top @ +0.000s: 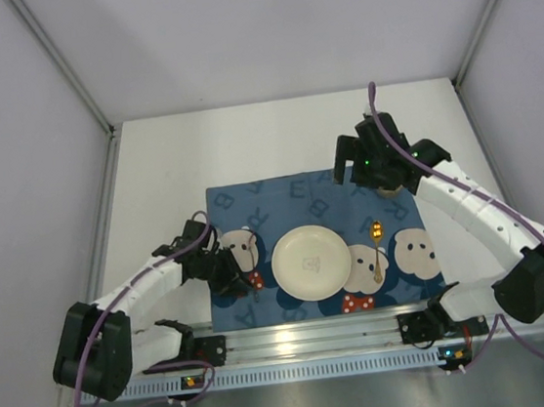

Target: Set the dinner table for one person

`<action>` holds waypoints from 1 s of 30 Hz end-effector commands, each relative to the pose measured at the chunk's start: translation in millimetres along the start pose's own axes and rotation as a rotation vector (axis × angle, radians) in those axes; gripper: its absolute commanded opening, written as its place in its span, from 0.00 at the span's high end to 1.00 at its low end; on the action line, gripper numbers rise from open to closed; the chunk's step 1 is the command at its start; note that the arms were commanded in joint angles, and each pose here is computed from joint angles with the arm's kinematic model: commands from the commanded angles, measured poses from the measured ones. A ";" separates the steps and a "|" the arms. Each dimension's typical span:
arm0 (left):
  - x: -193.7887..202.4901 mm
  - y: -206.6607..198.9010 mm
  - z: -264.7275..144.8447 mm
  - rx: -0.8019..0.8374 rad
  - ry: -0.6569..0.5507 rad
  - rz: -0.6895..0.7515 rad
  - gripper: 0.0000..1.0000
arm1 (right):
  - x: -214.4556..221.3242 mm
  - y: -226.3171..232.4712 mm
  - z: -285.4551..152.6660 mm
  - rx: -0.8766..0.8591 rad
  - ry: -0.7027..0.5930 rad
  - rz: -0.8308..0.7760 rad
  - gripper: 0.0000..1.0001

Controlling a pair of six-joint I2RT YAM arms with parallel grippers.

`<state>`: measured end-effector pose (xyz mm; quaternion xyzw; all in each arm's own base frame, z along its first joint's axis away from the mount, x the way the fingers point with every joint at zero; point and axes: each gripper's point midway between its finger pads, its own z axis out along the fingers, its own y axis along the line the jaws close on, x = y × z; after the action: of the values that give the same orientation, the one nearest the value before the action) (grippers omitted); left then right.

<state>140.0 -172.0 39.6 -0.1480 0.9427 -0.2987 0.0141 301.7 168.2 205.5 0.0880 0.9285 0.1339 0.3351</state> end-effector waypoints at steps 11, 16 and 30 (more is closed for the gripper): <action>-33.9 -25.6 -38.0 -0.078 -0.132 0.041 0.45 | -8.2 -12.4 -25.9 -0.007 -0.087 -0.009 0.01; -61.9 -56.3 -48.8 -0.002 -0.239 0.095 0.49 | -2.0 -21.2 -30.3 0.008 -0.094 -0.015 0.00; -128.1 -84.8 16.0 -0.016 -0.162 0.159 1.00 | -2.9 -27.5 -33.6 0.026 -0.093 -0.029 0.04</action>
<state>268.8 -201.8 61.8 -0.1270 0.9515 -0.2660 0.0878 275.1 143.8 207.6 0.0804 0.9244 0.1181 0.3537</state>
